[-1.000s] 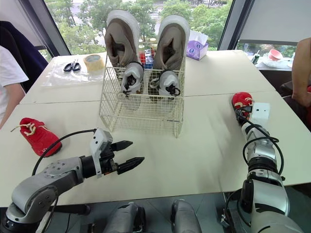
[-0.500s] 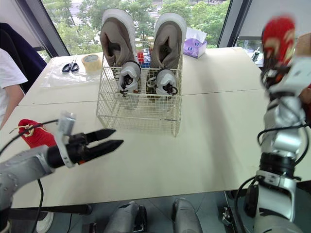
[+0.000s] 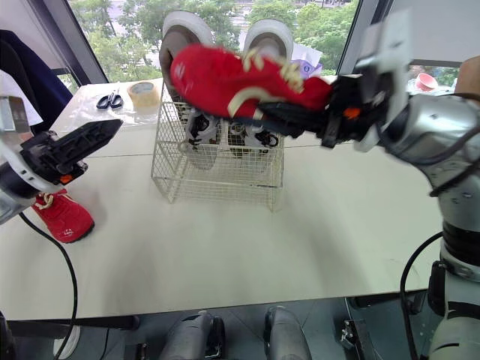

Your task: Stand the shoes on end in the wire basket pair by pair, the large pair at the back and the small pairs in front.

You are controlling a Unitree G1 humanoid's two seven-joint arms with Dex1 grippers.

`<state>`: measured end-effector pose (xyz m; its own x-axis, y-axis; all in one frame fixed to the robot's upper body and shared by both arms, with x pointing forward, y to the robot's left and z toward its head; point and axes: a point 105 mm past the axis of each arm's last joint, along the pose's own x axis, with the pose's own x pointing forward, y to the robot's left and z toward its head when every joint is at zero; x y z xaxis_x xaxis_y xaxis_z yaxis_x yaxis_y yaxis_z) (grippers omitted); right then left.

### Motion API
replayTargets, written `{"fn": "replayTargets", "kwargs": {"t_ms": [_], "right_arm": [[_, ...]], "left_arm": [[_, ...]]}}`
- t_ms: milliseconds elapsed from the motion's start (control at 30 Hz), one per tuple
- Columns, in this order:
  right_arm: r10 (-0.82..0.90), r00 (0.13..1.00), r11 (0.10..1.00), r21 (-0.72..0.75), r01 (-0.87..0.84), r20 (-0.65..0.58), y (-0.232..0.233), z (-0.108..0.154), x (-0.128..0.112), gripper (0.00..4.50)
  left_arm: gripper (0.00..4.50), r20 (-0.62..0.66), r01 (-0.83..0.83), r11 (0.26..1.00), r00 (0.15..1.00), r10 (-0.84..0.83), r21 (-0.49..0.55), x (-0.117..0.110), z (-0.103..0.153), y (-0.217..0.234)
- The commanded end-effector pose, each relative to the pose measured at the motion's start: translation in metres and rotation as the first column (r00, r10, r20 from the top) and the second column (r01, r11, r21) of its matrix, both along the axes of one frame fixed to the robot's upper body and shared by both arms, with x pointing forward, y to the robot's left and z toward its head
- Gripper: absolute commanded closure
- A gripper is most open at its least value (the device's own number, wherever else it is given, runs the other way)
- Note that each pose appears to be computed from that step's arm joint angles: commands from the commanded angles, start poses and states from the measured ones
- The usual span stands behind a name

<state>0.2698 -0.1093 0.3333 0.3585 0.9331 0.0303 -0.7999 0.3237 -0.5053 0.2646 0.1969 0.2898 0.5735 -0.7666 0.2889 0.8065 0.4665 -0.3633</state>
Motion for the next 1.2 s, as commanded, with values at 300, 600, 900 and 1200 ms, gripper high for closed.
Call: {"fn": "replayTargets", "kwargs": {"t_ms": [300,600,900,1200], "right_arm": [[0.017,0.971,0.996,-0.086,0.004,0.239,0.025,-0.018,0.009,3.3],[0.09,0.951,0.985,-0.17,-0.04,0.297,0.045,-0.036,-0.002,3.3],[0.078,0.946,0.986,-0.166,-0.026,0.315,0.045,-0.038,-0.001,3.31],[0.044,0.964,0.994,-0.11,-0.016,0.261,0.045,-0.046,0.002,2.95]], "left_arm": [[0.0,-0.031,0.086,0.987,0.995,-0.091,-0.136,-0.002,-0.017,-0.027],[0.0,-0.028,0.198,0.964,0.978,-0.206,-0.175,0.002,-0.008,-0.054],[2.33,-0.043,0.199,0.956,0.976,-0.213,-0.214,0.007,-0.009,-0.061],[4.26,-0.055,0.178,0.954,0.979,-0.196,-0.243,0.005,-0.014,-0.069]]}}
